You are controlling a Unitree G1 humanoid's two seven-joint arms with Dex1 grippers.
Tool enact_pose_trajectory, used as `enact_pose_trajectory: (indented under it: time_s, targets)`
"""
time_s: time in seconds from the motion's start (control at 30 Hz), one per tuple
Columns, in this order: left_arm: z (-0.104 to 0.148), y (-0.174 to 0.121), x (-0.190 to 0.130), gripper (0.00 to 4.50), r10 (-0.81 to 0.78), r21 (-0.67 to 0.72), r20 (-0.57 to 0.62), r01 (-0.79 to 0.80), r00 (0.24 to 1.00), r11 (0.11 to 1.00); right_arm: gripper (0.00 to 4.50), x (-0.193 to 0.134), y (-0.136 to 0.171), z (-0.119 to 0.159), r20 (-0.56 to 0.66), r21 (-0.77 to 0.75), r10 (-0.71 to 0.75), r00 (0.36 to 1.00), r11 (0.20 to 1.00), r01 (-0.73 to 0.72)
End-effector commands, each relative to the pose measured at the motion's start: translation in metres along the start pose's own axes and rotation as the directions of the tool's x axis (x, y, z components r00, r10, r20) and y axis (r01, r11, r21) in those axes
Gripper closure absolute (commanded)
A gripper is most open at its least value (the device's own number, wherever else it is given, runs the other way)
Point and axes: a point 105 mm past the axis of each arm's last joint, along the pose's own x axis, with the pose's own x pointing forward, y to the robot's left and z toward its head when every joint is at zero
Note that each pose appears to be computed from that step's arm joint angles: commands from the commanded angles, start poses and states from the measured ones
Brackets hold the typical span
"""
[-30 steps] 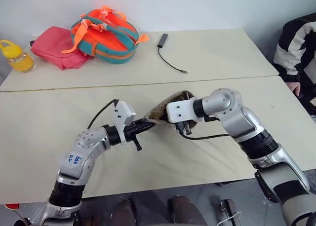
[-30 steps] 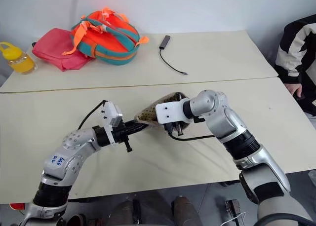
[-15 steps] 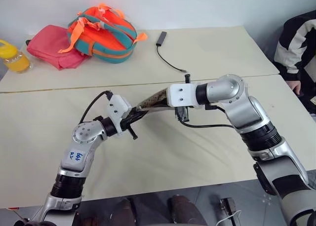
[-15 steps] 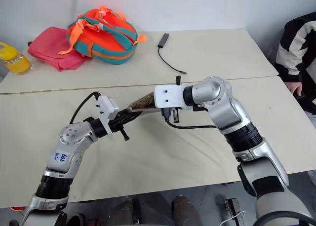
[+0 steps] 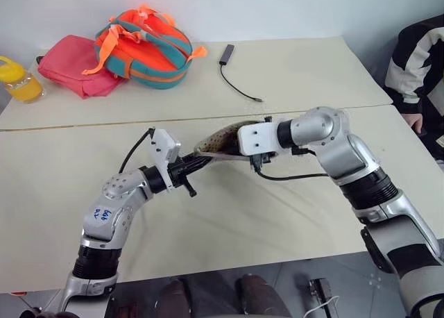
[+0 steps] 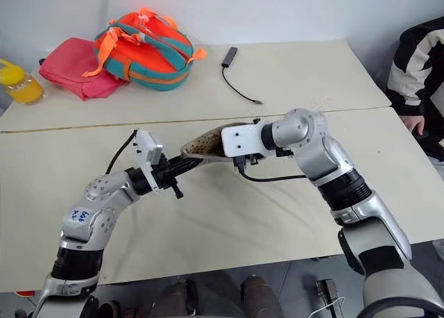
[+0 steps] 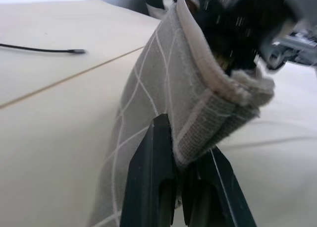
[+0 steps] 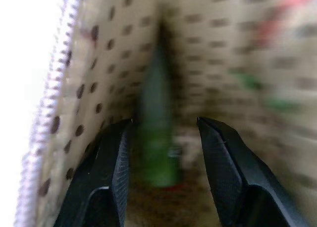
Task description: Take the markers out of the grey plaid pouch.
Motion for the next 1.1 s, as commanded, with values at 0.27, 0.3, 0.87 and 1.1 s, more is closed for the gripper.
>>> enact_pose_trajectory:
  time_s: [0.27,0.3,0.87,1.1]
  targets:
    - [0.009,-0.027,0.004,4.50,-0.131,-0.035,0.029,0.132,0.991,0.991,2.29,0.011,0.002,-0.010,-0.081,-0.061,-0.014,0.997,0.998,0.010]
    - [0.008,-0.029,0.005,4.50,-0.142,-0.052,0.030,0.143,0.989,0.988,2.29,0.014,0.003,-0.010,-0.082,-0.063,-0.017,0.996,0.998,0.011]
    - [0.004,-0.010,-0.002,4.50,-0.057,0.037,-0.015,0.058,0.998,0.998,3.94,0.005,-0.009,-0.001,-0.030,-0.076,-0.089,0.996,0.993,0.086]
    - [0.009,0.027,-0.010,4.50,0.121,0.192,-0.009,-0.117,0.993,0.974,3.94,-0.021,-0.026,0.006,-0.011,-0.103,-0.142,0.990,0.985,0.140]
